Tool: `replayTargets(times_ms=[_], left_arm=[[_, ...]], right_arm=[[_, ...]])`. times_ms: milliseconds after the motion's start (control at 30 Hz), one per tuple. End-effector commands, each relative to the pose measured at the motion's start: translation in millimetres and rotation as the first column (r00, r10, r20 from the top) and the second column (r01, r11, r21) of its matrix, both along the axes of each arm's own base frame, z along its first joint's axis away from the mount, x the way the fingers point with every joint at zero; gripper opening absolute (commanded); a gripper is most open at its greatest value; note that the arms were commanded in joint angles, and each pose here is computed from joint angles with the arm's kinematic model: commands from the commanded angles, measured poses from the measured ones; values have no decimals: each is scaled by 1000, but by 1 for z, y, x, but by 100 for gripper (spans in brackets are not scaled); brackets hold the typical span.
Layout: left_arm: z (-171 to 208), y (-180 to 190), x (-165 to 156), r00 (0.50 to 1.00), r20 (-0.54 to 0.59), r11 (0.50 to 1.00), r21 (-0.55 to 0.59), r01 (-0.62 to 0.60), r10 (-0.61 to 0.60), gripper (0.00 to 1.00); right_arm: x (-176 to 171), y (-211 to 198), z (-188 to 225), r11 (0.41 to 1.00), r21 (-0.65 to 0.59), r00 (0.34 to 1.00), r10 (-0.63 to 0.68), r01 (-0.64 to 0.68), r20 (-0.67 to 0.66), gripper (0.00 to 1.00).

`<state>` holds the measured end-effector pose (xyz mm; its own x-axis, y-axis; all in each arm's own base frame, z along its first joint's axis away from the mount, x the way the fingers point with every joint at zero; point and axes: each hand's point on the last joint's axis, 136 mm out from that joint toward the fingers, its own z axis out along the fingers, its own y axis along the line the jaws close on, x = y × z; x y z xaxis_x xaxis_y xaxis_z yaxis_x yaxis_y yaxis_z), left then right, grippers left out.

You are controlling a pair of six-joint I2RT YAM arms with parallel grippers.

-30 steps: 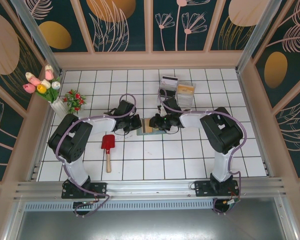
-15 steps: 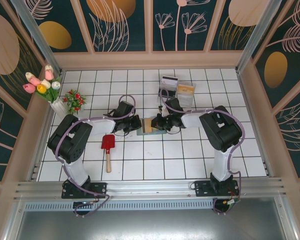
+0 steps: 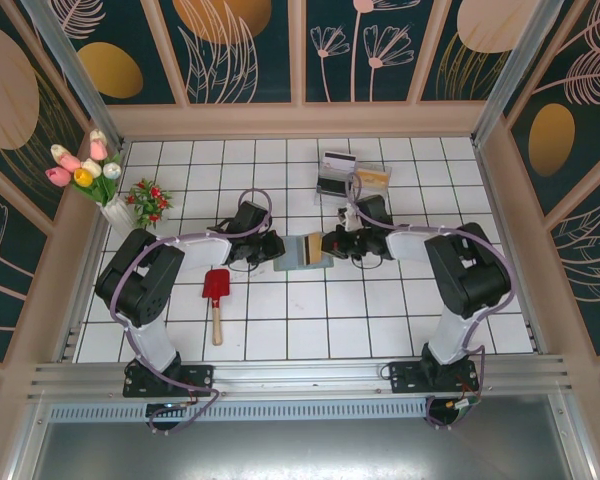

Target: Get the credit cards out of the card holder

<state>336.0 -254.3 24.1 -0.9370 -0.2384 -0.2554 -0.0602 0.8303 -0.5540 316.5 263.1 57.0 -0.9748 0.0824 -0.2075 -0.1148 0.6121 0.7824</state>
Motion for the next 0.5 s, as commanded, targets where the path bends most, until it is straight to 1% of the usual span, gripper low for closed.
replayTargets(times_ms=[0,33,67,100,167,267,367,467], left_arm=[[29,-7,3,999,33,999,-20,34,-33,24],[48,-14,13,996,74,998,-50,43,-39,29],[59,-17,17,994,96,996,-69,51,-44,33],[73,-20,20,991,123,994,-95,60,-48,36],[100,-24,25,984,172,985,-158,75,-48,47],[134,-26,30,974,225,960,-262,101,-41,59],[164,-25,31,958,287,925,-359,122,-15,67],[183,-33,24,948,317,865,-468,182,-27,71]], right_arm=[[-5,0,37,993,82,992,71,-80,106,0],[-4,0,46,991,95,988,78,-91,133,0],[-3,0,57,988,113,982,89,-109,165,0],[-2,-1,65,985,126,978,94,-119,186,0],[1,-2,86,976,164,966,101,-142,239,0],[6,-4,114,962,213,948,104,-173,301,0],[8,-4,141,937,263,925,125,-229,358,0],[6,-4,159,912,298,906,153,-283,394,0]])
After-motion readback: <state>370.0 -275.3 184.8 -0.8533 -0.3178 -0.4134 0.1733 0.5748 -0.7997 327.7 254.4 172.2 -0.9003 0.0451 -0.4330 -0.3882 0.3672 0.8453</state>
